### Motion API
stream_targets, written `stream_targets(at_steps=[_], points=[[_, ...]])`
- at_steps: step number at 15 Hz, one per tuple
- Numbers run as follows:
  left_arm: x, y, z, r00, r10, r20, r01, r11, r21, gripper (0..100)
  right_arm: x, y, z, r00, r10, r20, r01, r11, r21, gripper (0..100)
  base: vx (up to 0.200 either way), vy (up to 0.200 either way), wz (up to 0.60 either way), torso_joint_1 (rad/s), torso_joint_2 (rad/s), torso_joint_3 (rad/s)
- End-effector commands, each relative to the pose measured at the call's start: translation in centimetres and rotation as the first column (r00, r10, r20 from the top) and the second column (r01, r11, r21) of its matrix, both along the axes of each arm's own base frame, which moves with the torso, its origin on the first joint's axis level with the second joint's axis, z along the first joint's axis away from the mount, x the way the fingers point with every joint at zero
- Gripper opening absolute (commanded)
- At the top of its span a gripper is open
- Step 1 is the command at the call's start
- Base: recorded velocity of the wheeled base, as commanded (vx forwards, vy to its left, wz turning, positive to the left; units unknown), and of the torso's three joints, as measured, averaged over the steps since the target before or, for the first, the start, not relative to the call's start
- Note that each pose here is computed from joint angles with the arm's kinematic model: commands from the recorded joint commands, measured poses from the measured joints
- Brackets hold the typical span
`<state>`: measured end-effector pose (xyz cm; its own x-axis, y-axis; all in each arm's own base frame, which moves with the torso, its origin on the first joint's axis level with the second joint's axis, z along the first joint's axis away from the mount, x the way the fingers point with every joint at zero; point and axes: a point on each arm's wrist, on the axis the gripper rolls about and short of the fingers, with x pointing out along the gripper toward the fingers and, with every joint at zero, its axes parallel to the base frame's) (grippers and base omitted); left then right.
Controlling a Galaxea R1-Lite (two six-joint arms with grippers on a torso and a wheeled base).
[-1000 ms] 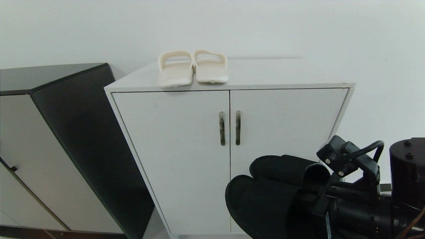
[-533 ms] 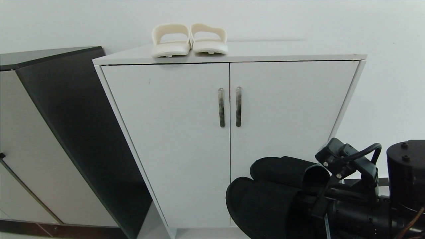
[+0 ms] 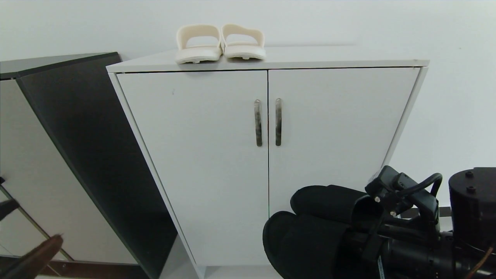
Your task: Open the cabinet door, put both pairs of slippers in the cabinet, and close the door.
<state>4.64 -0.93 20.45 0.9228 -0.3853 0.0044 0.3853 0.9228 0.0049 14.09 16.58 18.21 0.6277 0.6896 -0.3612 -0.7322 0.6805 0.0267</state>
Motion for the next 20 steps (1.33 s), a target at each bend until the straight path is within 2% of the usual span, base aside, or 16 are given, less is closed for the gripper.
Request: stream_targets(at_steps=[1,3,5,6,7,8,9,10,11,12,13,14,17,18,19,20], points=[[5.4,-1.5,2.3,0.988,-0.147,-0.052,0.147,0.989,-0.004,100,-0.1,0.0,-0.3,1.0,0.005,0.004,-0.005,1.0,0.001,0,0.0,0.0,0.0,0.0,0.0,0.0],[6.9,-2.9,2.9,0.971,-0.226,-0.077,0.226,0.974,-0.005,100,0.0,0.1,-0.4,1.0,0.005,0.01,-0.005,1.0,0.008,0,0.0,0.0,0.0,0.0,0.0,0.0],[9.0,-5.0,3.8,0.941,-0.321,-0.104,0.321,0.947,-0.012,100,0.0,0.2,-0.7,1.0,0.007,0.009,-0.007,1.0,-0.006,0,0.0,0.0,0.0,0.0,0.0,0.0],[9.7,-6.1,4.3,0.932,-0.346,-0.111,0.347,0.938,-0.01,100,0.0,0.2,-0.7,1.0,0.01,0.012,-0.01,1.0,-0.009,0,0.0,0.0,0.0,0.0,0.0,0.0],[9.7,-6.1,4.3,0.932,-0.346,-0.111,0.347,0.938,-0.01,100,0.0,0.2,-0.7,1.0,0.01,0.012,-0.01,1.0,-0.009,0,0.0,0.0,0.0,0.0,0.0,0.0],[11.2,-8.5,5.1,0.917,-0.392,-0.076,0.392,0.92,-0.011,100,0.1,0.3,-0.7,1.0,0.012,0.011,-0.011,1.0,-0.01,0,0.0,0.0,0.0,0.0,0.0,0.0],[11.6,-9.3,5.2,0.91,-0.41,-0.063,0.41,0.912,-0.015,100,0.1,0.3,-0.7,1.0,0.013,0.01,-0.012,1.0,-0.009,0,0.0,0.0,0.0,0.0,0.0,0.0],[12.8,-11.8,5.3,0.89,-0.454,-0.041,0.452,0.891,-0.041,100,0.1,0.3,-0.8,1.0,0.011,0.009,-0.011,1.0,-0.01,0,0.0,0.0,0.0,0.0,0.0,0.0],[13.7,-13.4,5.4,0.882,-0.471,-0.036,0.469,0.882,-0.051,100,0.1,0.3,-0.8,1.0,0.011,0.009,-0.011,1.0,-0.01,0,0.0,0.0,0.0,0.0,0.0,0.0],[14.1,-14.2,5.4,0.877,-0.48,-0.034,0.478,0.877,-0.051,100,0.1,0.3,-0.8,1.0,0.011,0.007,-0.011,1.0,-0.012,0,0.0,0.0,0.0,0.0,0.0,0.0],[14.7,-16.2,6.3,0.859,-0.512,-0.008,0.511,0.858,-0.055,100,0.1,0.3,-0.8,1.0,0.01,0.007,-0.009,1.0,-0.013,0,0.0,0.0,0.0,0.0,0.0,0.0],[15.0,-17.2,6.9,0.852,-0.523,0.008,0.522,0.851,-0.06,100,0.2,0.3,-0.9,1.0,0.01,0.006,-0.01,1.0,-0.014,0,0.0,0.0,0.0,0.0,0.0,0.0],[15.9,-18.7,6.9,0.829,-0.559,-0.003,0.558,0.828,-0.061,100,0.2,0.4,-1.1,1.0,0.008,0.0,-0.008,1.0,-0.019,0,0.0,0.0,0.0,0.0,0.0,0.0],[16.0,-18.8,6.8,0.814,-0.581,-0.008,0.579,0.813,-0.065,100,0.3,0.4,-1.2,1.0,0.008,-0.003,-0.008,1.0,-0.022,0,0.0,0.0,0.0,0.0,0.0,0.0],[16.3,-18.6,6.9,0.774,-0.633,-0.026,0.627,0.771,-0.11,100,0.4,0.5,-1.3,1.0,0.007,-0.007,-0.008,1.0,-0.027,0,0.0,0.0,0.0,0.0,0.0,0.0],[16.5,-18.4,7.3,0.744,-0.667,-0.042,0.656,0.74,-0.148,100,0.4,0.5,-1.3,1.0,0.007,-0.007,-0.008,1.0,-0.027,0,0.0,0.0,0.0,0.0,0.0,0.0]])
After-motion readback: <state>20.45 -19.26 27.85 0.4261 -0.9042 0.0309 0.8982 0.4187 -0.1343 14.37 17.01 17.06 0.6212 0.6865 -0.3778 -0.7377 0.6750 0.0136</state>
